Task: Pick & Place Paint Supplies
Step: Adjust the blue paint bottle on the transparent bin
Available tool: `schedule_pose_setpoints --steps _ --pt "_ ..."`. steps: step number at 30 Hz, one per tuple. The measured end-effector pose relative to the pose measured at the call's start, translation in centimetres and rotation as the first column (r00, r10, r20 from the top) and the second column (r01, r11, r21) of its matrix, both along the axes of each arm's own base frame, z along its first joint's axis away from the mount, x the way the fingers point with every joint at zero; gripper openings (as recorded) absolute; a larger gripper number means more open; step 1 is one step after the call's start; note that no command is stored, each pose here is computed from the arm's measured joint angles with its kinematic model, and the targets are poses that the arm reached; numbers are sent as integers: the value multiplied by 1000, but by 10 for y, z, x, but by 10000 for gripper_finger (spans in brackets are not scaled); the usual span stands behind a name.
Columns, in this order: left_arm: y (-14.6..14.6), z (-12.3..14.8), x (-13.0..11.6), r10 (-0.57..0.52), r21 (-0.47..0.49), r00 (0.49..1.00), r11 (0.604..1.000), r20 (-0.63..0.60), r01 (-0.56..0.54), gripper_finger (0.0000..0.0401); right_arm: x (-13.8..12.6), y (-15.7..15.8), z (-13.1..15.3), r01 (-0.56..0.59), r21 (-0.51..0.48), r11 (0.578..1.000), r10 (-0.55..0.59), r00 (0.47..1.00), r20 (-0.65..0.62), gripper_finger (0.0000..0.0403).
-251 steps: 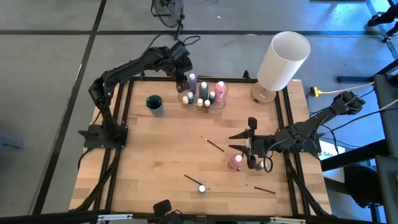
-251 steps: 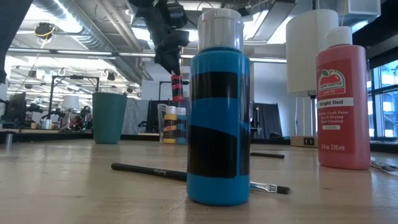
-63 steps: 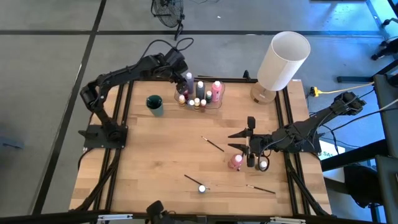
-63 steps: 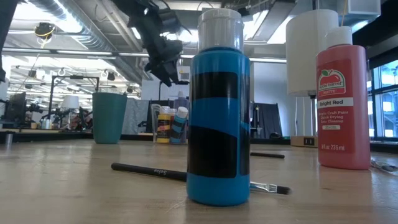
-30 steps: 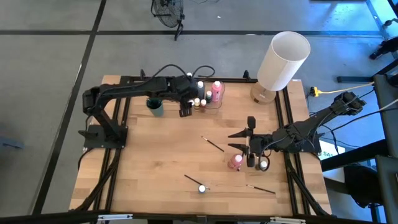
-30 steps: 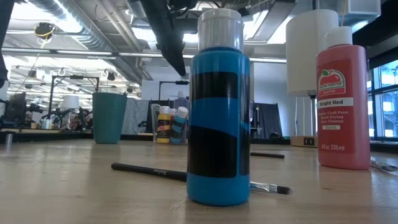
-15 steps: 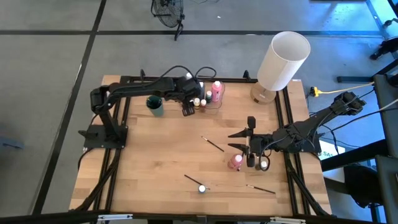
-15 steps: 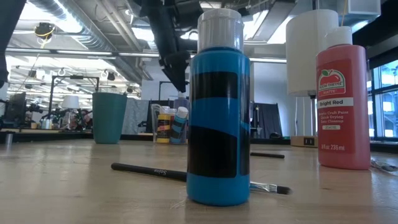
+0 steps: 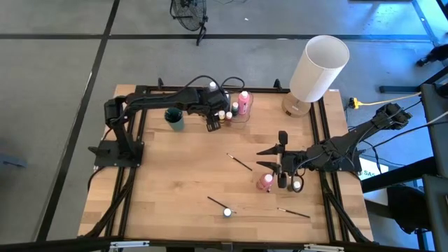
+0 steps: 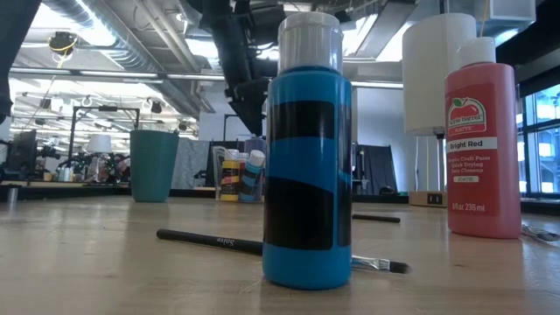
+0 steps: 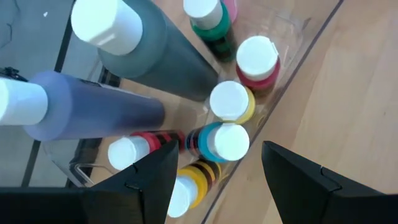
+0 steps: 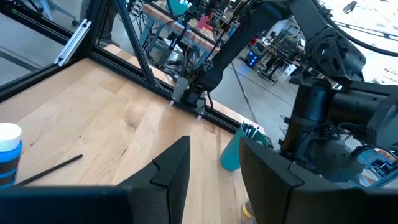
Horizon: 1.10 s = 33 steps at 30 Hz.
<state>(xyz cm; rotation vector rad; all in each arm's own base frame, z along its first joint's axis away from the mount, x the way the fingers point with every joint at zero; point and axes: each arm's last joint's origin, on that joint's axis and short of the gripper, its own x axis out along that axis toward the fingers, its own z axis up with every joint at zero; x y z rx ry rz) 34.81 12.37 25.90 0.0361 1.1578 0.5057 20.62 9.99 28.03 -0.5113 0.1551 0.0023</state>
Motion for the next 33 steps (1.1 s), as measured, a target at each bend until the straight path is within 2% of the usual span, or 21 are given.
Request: schedule_pose_setpoints --steps 7,15,21,27,33 --pt "-3 -1 2 -7 -20 1000 1000 9 7 226 0 0 0 0 0 1000 0 1000 0 140" --pt "-12 -3 4 -155 8 986 988 -67 156 226 0 0 0 1 8 1000 -1 1000 0 140" --pt "-9 -10 8 -150 13 986 988 -69 151 226 0 0 0 1 8 1000 -1 1000 0 140" --pt "-6 -26 14 -155 19 980 987 -126 158 226 0 0 0 2 16 1000 -2 1000 1 140" --pt "-4 -28 15 -146 28 980 988 -134 151 226 0 0 0 2 14 1000 -2 1000 -2 140"
